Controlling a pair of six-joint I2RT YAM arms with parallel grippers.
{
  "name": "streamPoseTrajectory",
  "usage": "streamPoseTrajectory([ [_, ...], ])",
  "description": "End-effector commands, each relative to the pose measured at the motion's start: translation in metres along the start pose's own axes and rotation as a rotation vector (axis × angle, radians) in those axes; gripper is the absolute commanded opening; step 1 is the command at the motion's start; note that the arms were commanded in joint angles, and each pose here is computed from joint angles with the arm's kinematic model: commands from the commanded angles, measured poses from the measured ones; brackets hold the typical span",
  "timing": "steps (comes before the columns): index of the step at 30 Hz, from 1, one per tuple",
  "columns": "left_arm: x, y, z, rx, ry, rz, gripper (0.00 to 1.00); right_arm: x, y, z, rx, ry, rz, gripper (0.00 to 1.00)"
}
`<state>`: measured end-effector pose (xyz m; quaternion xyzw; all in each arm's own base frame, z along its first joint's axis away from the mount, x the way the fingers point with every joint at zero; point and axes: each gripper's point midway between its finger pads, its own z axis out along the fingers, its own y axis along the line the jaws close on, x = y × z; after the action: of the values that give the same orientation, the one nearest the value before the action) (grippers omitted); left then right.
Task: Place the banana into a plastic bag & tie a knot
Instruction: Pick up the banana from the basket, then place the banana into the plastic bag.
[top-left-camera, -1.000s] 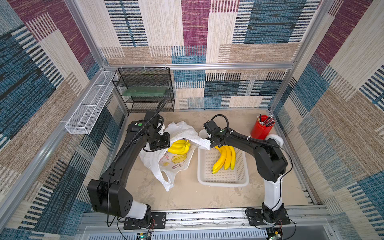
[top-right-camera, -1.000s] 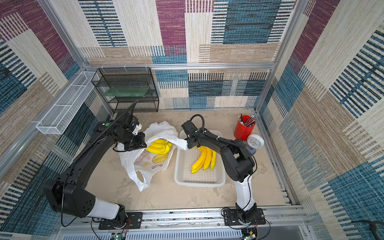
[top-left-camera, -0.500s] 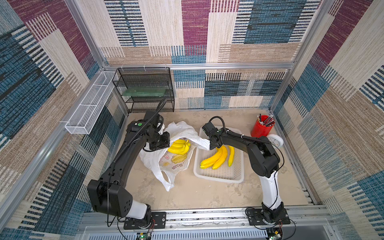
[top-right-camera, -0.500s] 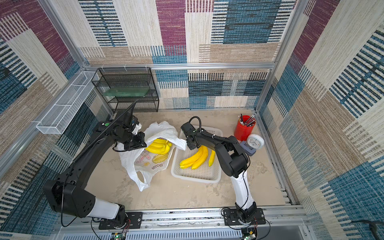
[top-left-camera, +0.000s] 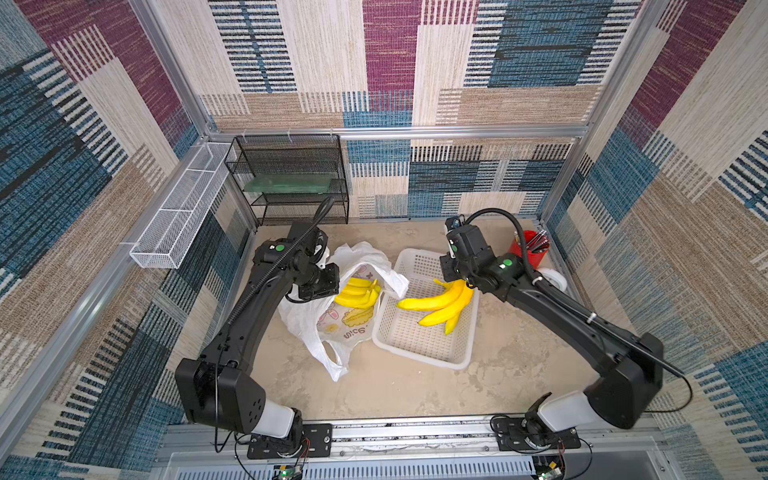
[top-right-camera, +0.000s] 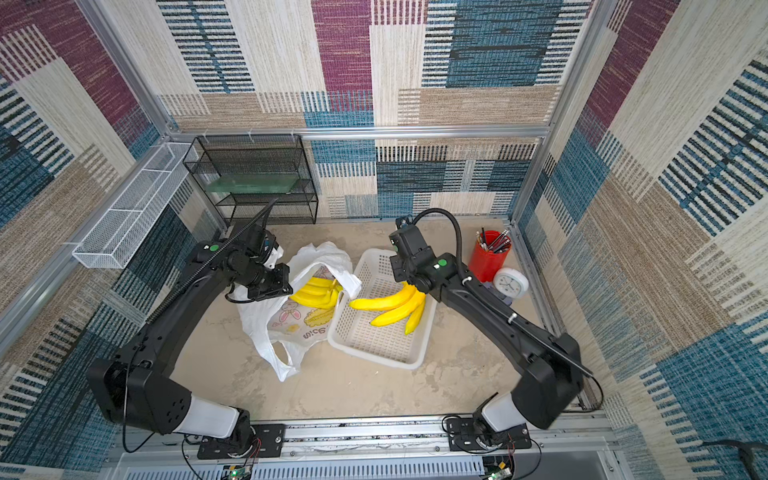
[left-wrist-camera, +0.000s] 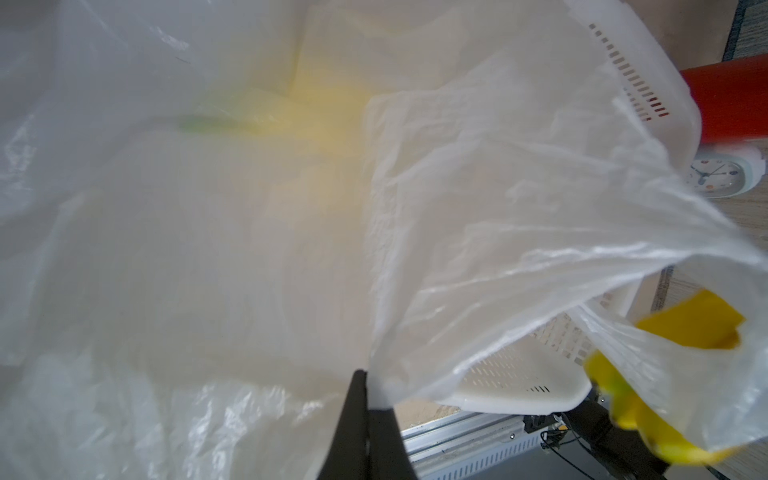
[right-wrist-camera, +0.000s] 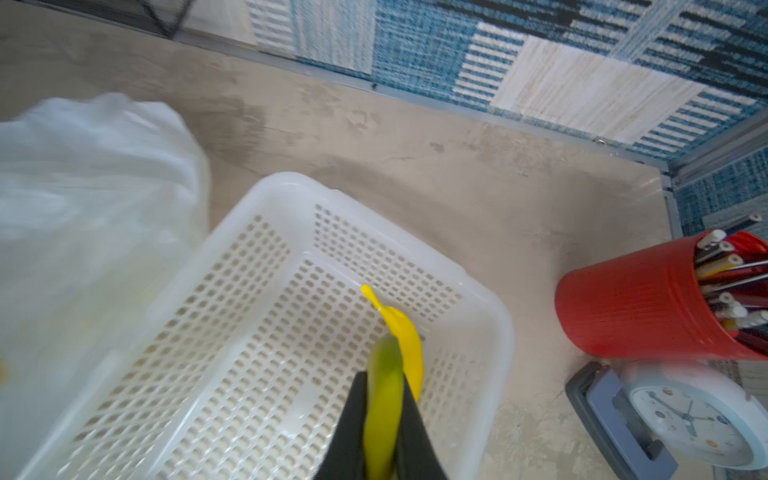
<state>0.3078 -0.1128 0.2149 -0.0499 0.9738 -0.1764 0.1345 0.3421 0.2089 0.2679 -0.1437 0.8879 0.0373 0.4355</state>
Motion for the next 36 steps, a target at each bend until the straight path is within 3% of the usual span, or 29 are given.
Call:
streamPoseTrajectory([
  [1,0.000,0.002,-0.004,-0.019,0.001,0.021,0.00,-0.001,0.055,-0.050,-0.179,-0.113,-0.002,0.00],
  [4,0.000,0.002,-0.004,-0.021,0.002,0.032,0.00,-0.004,0.098,-0.092,-0.322,-0.234,0.016,0.00],
  [7,0.002,0.000,-0.003,-0.015,0.011,0.039,0.00,0.000,0.152,-0.103,-0.519,-0.279,-0.028,0.00],
  [11,0.004,-0.001,-0.001,-0.014,0.019,0.052,0.00,-0.013,0.198,-0.071,-0.645,-0.211,-0.003,0.00],
  [14,0.004,-0.002,-0.001,-0.010,0.019,0.062,0.00,-0.022,0.219,-0.029,-0.679,-0.071,0.036,0.00],
  [17,0.003,-0.004,-0.001,-0.013,0.017,0.079,0.00,-0.020,0.229,0.016,-0.636,0.022,0.047,0.00],
  [24,-0.001,-0.009,0.000,-0.008,0.017,0.087,0.00,-0.038,0.173,0.092,-0.334,-0.027,0.223,0.00],
  [31,-0.009,-0.010,-0.003,-0.035,0.004,0.082,0.00,-0.037,0.157,0.110,-0.124,-0.125,0.132,0.00],
  [36,-0.012,-0.014,-0.003,-0.028,0.010,0.076,0.00,-0.028,0.157,0.103,0.011,-0.178,0.089,0.00],
])
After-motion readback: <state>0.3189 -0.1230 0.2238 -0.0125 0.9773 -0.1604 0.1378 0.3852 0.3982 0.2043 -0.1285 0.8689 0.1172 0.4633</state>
